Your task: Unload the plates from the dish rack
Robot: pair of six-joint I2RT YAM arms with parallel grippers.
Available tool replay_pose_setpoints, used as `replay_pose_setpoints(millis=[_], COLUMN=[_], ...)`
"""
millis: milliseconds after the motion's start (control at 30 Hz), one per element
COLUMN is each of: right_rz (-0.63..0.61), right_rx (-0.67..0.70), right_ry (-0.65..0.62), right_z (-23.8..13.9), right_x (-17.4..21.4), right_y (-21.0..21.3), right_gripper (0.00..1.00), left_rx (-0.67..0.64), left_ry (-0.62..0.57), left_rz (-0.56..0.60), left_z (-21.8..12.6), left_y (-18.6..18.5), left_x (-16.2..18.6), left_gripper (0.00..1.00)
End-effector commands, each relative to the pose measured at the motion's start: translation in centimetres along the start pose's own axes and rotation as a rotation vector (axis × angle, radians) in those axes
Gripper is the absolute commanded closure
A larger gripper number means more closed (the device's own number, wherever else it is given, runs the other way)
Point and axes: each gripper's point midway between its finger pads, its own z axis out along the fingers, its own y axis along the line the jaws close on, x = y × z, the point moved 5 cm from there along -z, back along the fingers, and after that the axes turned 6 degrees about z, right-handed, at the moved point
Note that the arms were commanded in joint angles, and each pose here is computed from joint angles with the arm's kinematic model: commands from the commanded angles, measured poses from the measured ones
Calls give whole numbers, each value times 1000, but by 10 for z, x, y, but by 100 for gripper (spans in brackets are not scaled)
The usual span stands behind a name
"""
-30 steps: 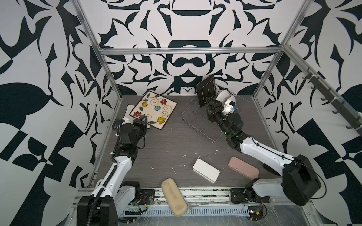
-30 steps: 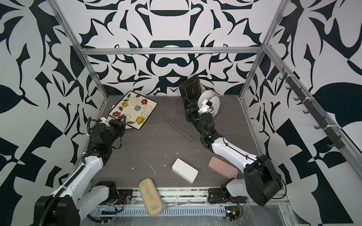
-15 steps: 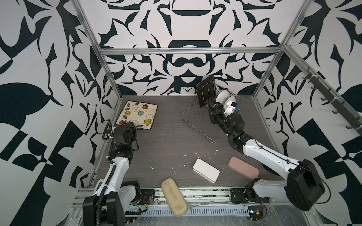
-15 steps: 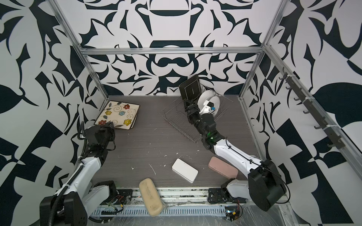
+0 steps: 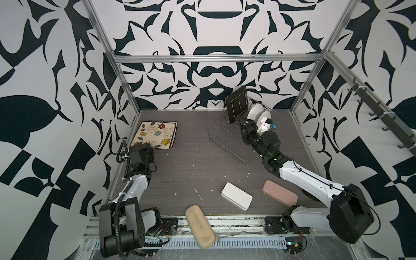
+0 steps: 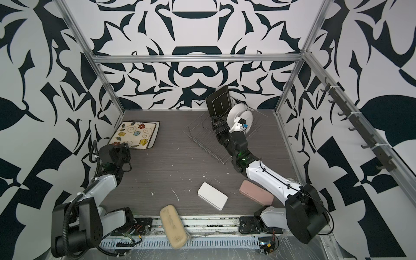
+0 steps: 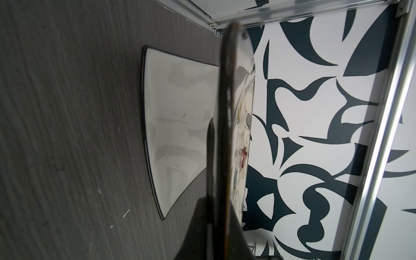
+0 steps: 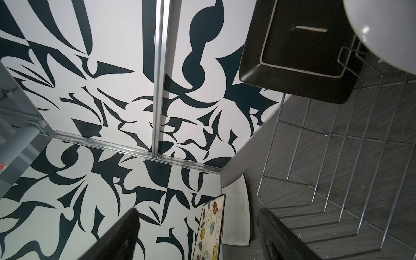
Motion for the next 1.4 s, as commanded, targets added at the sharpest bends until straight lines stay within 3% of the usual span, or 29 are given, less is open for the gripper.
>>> replay_pose_setpoints(millis=[0, 400, 733, 1367], right_rz=[-29, -39, -38, -52], right_rx=[-40, -33, -43, -36], right_ry=[-35, -34, -17, -22], right_z=[2, 7, 10, 7], right_x=[-7, -8, -6, -8], right_y=[12, 10, 17, 17], right_gripper=[15, 17, 19, 19], left_rx=[294, 324, 259, 250], left_ry=[-65, -30, -78, -42], left_rz=[18, -32, -17, -14], left_z=[-6, 38, 48, 68], left_y=[-65, -54, -45, -42], left_x=[-16, -16, -23, -21], left_gripper=[100, 100, 100, 100])
